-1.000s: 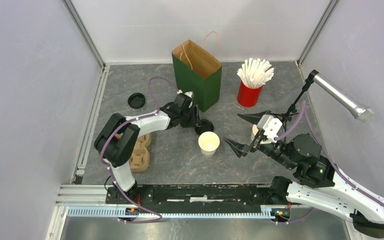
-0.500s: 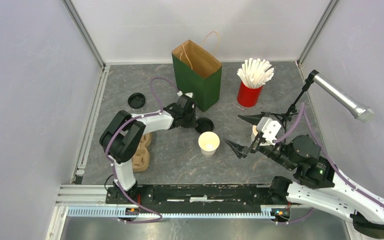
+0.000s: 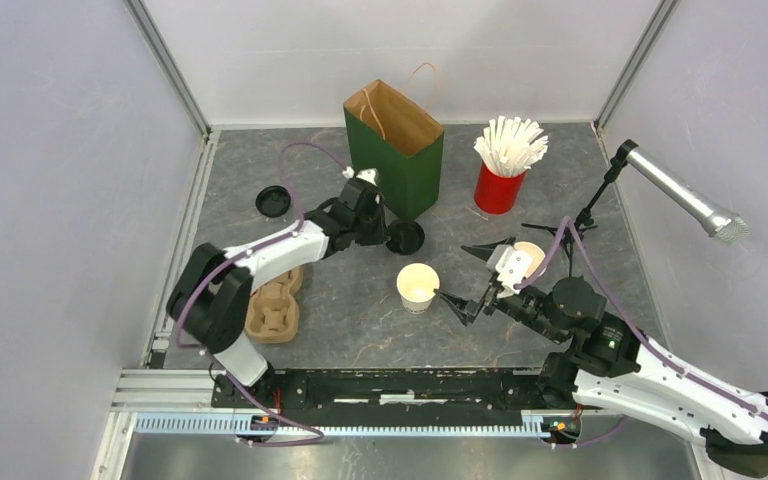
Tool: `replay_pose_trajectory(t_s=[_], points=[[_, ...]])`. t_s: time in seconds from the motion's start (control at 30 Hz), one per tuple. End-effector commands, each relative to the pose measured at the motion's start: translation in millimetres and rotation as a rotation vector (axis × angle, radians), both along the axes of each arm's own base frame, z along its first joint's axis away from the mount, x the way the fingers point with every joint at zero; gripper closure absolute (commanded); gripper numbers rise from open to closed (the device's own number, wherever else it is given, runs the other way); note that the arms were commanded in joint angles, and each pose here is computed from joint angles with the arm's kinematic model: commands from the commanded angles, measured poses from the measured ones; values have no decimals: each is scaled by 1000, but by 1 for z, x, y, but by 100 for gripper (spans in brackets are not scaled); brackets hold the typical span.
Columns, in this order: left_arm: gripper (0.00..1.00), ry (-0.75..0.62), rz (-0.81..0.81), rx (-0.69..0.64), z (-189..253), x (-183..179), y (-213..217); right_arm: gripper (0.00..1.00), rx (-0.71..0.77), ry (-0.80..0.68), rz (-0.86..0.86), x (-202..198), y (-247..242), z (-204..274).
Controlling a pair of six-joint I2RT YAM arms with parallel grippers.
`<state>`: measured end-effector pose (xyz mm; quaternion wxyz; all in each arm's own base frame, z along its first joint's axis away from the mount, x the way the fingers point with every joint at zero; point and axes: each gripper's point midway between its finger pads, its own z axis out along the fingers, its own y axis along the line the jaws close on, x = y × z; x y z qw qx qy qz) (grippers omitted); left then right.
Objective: Pack the takeout coffee
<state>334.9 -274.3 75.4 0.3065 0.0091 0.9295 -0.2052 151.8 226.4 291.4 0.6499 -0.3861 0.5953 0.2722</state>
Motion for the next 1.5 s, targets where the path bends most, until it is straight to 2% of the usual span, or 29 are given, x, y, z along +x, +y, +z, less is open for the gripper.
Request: replay_pose_trajectory(t_s=[0.0,0.17,0.27,0.4,0.53,0.63,0.73,0.83,0.93,1.27,1.47], points=[[98,-146,28,-60,71,4,6,2,77,-42,-62,13,1,14],[98,-249,55,-117,132,-8,22,2,183,-110,-24,12,12,33],[98,-305,42,-180,168,-23,30,2,194,-155,29,6,21,40],[98,-317,-45,-338,206,-59,25,2,194,-298,119,-8,25,50],[98,-298,-162,-494,233,-99,17,2,298,-422,116,-16,14,62],[98,-252,-263,-558,240,-128,13,2,321,-468,143,-22,16,65],[98,-224,-331,-599,245,-150,13,2,262,-519,235,-33,29,52],[98,-243,-352,-624,253,-162,18,2,160,-618,330,-44,40,37],[98,-258,-372,-633,253,-169,21,2,162,-659,359,-51,41,39],[98,-206,-579,-761,259,-194,0,2,161,-764,402,-57,48,31],[98,-170,-603,-806,262,-200,-4,2,271,-776,296,-46,41,50]])
